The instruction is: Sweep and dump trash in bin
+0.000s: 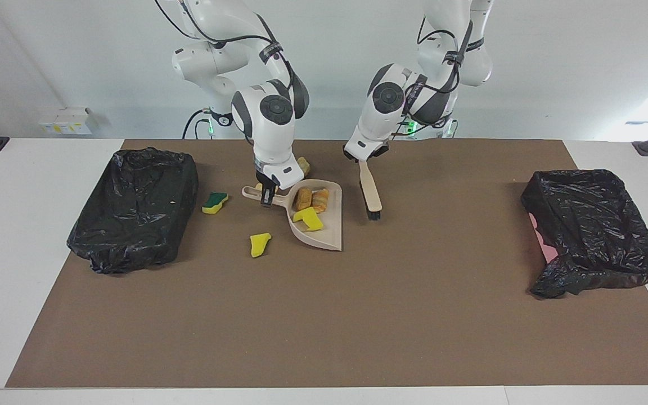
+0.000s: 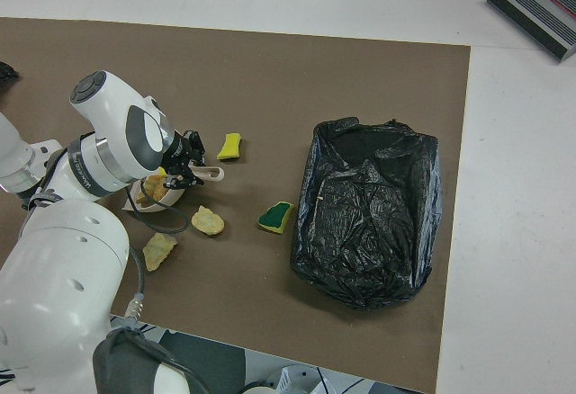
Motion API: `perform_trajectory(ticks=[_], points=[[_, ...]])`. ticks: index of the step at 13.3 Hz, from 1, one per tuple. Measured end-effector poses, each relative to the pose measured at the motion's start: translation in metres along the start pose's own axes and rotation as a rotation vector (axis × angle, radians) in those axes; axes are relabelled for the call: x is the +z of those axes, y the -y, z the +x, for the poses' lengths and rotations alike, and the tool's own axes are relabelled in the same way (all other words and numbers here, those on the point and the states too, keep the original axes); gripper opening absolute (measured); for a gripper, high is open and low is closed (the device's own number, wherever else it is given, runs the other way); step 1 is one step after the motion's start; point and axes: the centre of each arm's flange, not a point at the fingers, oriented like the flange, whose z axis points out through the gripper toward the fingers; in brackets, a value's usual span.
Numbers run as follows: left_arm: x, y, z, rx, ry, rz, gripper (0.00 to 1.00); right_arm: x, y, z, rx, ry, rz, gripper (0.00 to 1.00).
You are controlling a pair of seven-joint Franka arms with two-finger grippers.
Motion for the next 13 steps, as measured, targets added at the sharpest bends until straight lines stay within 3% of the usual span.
perform_trajectory(ticks=[2,6,11,13], points=[[0.016,0.001,-0.022,0.015,-0.002,0.019,0.27,-0.015,-0.018,-0.042,0.007,-0.019,-0.018,0.31],[0.038,-0.008,-0.059,0.034,-0.040,0.021,0.27,-0.039,-0.049,-0.162,0.032,-0.074,-0.012,0.31],[0.065,-0.010,-0.070,0.026,-0.037,-0.015,0.27,-0.077,-0.069,-0.300,0.038,-0.112,-0.062,0.31],[0.066,-0.010,-0.069,0.021,-0.037,-0.020,0.42,-0.073,-0.065,-0.338,0.035,-0.133,-0.045,0.31]])
